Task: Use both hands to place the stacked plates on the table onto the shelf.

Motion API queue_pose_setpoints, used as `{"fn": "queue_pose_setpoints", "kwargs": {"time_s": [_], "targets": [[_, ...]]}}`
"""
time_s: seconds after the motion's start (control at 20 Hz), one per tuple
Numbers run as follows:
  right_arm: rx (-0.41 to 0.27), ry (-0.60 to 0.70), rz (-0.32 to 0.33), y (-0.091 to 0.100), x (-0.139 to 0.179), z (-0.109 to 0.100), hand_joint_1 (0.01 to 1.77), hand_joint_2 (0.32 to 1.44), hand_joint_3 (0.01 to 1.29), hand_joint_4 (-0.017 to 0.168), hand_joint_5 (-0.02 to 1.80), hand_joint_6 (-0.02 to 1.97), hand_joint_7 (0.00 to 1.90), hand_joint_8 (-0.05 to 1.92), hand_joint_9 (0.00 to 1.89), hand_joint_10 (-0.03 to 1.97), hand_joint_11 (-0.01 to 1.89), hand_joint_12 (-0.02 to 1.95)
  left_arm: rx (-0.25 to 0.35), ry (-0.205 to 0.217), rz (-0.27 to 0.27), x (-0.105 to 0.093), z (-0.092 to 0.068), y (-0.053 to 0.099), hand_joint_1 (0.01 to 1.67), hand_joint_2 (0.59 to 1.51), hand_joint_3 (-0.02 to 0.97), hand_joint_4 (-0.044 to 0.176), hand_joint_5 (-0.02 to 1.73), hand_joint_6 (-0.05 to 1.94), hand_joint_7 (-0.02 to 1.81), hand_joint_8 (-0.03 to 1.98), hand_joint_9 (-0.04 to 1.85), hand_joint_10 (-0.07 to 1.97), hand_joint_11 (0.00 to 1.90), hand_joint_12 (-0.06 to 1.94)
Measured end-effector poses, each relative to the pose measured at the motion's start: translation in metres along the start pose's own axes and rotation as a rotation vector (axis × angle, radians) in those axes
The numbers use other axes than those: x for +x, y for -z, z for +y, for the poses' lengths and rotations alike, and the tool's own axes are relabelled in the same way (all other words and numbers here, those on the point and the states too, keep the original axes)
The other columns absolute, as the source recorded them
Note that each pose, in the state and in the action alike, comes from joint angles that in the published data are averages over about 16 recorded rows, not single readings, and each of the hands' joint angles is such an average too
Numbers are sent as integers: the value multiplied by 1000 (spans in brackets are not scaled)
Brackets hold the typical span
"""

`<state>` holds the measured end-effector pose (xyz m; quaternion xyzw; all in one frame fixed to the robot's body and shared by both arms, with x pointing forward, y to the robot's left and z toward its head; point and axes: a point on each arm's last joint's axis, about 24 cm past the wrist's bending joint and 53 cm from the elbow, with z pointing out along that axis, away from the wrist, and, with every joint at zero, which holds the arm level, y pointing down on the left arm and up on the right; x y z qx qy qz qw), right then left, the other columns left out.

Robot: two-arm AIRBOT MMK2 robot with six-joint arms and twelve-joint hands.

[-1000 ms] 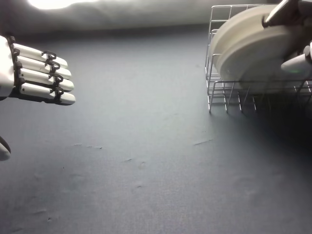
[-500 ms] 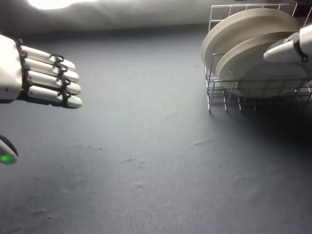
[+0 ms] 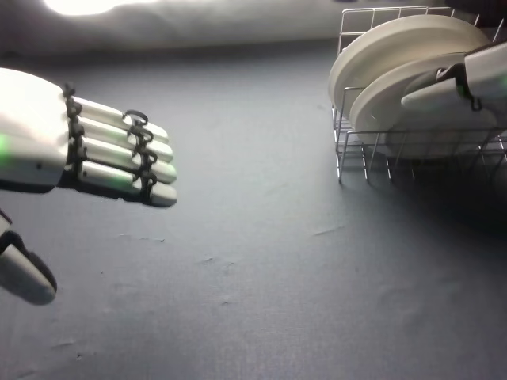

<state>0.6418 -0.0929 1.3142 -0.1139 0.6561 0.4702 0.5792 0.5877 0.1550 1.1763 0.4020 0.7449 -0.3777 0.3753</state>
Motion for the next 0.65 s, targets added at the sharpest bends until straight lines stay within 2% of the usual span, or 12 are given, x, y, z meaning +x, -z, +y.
{"fn": "queue_pose_setpoints", "kwargs": {"time_s": [0.15, 0.3, 0.5, 0.65], "targets": [[-85, 96, 33, 2, 13, 18, 753, 1038, 16, 3, 476, 497, 552, 514, 514, 593, 226, 1417, 31, 2, -3, -1, -12, -4, 49, 1133, 8, 4, 396, 519, 421, 542, 379, 534, 294, 704], [-167, 179, 67, 7, 28, 33, 657, 1083, 16, 5, 667, 851, 755, 870, 738, 950, 533, 1586, 51, -3, -4, -2, -20, -7, 123, 1180, 12, 4, 663, 872, 710, 899, 665, 905, 579, 1065], [-226, 229, 95, 11, 40, 42, 584, 1113, 16, 7, 830, 1162, 933, 1187, 915, 1295, 754, 1737, 59, -9, -6, -2, -24, -8, 174, 1225, 16, 5, 889, 1190, 958, 1224, 905, 1256, 802, 1440], [-273, 266, 120, 17, 52, 49, 526, 1139, 16, 8, 943, 1512, 1059, 1535, 1054, 1653, 981, 1852, 62, -8, -9, -3, -25, -9, 222, 1256, 21, 5, 1045, 1556, 1117, 1597, 1068, 1640, 990, 1795]]}}
